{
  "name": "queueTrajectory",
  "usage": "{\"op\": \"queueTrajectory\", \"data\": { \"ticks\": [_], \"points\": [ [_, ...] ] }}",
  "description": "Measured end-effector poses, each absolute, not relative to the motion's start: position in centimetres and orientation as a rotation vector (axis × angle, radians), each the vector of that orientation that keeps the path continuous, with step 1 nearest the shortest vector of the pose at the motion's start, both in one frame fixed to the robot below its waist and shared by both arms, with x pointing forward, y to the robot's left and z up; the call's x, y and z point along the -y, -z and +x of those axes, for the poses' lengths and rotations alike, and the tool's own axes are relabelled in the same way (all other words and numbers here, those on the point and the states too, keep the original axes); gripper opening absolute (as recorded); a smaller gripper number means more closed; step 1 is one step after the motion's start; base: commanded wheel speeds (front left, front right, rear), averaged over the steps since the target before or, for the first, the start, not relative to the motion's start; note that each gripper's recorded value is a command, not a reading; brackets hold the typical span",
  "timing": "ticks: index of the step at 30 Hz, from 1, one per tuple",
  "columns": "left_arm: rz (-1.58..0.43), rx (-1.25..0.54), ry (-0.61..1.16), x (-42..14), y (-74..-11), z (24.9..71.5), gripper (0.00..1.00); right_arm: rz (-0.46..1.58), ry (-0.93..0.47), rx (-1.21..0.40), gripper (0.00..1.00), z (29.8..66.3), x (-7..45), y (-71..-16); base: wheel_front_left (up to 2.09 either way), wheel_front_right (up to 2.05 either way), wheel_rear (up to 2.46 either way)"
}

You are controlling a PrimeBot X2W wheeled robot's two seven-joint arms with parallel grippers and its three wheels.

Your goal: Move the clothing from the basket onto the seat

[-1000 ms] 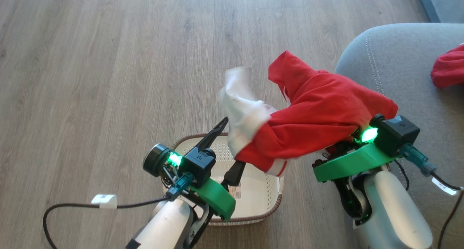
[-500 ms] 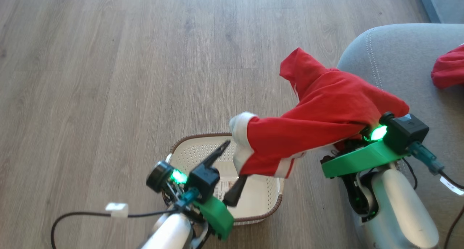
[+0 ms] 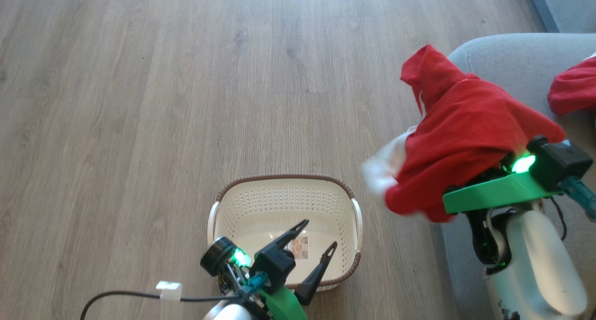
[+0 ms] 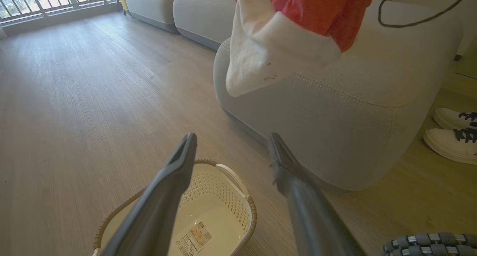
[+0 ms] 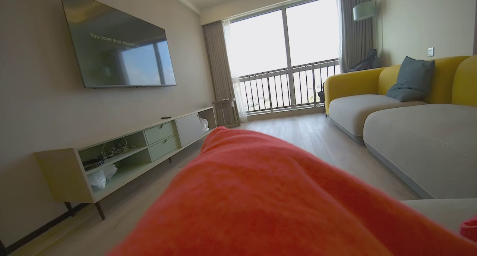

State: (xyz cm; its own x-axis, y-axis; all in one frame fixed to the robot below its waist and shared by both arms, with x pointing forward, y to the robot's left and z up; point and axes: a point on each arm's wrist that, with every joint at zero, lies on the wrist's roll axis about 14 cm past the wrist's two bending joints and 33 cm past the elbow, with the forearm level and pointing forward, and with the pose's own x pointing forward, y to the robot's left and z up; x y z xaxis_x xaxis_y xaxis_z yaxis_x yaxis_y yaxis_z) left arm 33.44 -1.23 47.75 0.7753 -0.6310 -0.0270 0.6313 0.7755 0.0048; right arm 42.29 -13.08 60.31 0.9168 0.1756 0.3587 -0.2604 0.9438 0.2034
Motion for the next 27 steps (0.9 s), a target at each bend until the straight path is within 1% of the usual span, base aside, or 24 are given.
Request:
{"op": "queueTrajectory", "data": {
  "ticks": [5,9,14,27],
  "points": [
    [0.016,-0.024,0.697,1.5,-47.7,32.8,1.00,0.249,-0.218,0.365,0.00,42.1,13.5,-61.0,0.00,0.00,0.00],
    [0.002,0.022,0.711,2.0,-49.2,32.5,1.00,0.239,-0.221,0.380,0.00,41.9,13.4,-61.5,0.00,0.00,0.00],
    [-0.013,0.008,0.704,1.9,-48.8,31.6,1.00,0.236,-0.221,0.386,0.00,41.6,13.5,-61.7,0.00,0.00,0.00],
    [-0.036,0.019,0.681,1.4,-49.3,32.2,1.00,0.233,-0.183,0.375,0.00,41.0,14.8,-61.2,0.00,0.00,0.00]
  ]
}}
